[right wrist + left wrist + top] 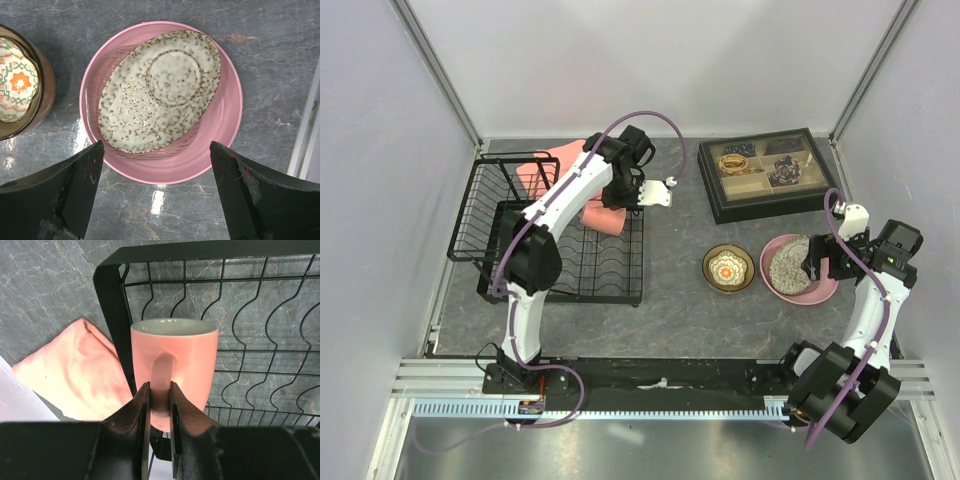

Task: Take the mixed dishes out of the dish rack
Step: Pick up the cup from the dish rack.

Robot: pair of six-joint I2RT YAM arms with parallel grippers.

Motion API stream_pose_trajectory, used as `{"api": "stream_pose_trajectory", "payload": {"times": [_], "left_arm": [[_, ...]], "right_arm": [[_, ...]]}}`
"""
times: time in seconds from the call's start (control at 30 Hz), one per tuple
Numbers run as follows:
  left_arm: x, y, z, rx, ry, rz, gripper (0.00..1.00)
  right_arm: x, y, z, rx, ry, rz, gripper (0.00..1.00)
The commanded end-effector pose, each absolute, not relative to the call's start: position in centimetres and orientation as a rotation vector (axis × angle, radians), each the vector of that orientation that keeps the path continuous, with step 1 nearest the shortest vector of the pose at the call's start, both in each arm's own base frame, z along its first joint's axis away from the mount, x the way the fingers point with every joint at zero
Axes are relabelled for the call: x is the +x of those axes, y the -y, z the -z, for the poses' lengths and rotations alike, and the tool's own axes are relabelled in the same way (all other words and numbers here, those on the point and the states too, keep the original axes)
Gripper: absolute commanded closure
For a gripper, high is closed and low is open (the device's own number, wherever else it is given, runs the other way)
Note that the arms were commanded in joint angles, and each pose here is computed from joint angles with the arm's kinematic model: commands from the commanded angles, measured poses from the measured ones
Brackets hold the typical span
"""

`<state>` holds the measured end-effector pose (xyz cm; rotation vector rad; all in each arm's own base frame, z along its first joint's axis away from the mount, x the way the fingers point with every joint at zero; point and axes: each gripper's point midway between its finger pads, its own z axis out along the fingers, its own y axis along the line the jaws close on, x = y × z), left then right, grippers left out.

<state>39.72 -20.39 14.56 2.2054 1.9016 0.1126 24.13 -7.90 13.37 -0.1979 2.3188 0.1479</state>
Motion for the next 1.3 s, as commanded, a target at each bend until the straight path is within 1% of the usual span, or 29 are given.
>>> {"api": "stream_pose_trajectory", "payload": {"times": [0.0,0.37,0.63,0.8,1.0,1.27], "left_arm": [[39.4,19.6,-19.5,2.113,-1.852,-0.195,0.99],[39.0,19.8,-21.9,2.072,-1.818,-0.18,0.98],[38.4,21.5,-24.9,1.969,-1.77,-0.077,0.99],[37.6,22.3,-26.1,1.909,-1.766,0.002,0.98],[36.6,22.8,-27.1,1.886,-1.74,0.077,0.98],[34.8,23.7,-29.2,1.842,-1.693,0.188,0.98]], "right_arm": [[24.7,7.3,-15.0,-0.238,-2.274,-0.19,0.05],[25.8,5.5,-19.5,-0.342,-2.185,-0.28,0.04],[27.3,0.8,-22.9,-0.485,-2.09,-0.557,0.02],[28.3,-1.8,-24.2,-0.505,-2.046,-0.681,0.02],[30.7,-5.2,-24.6,-0.563,-2.017,-0.658,0.02],[33.9,-11.5,-25.7,-0.613,-1.927,-0.693,0.02]]}}
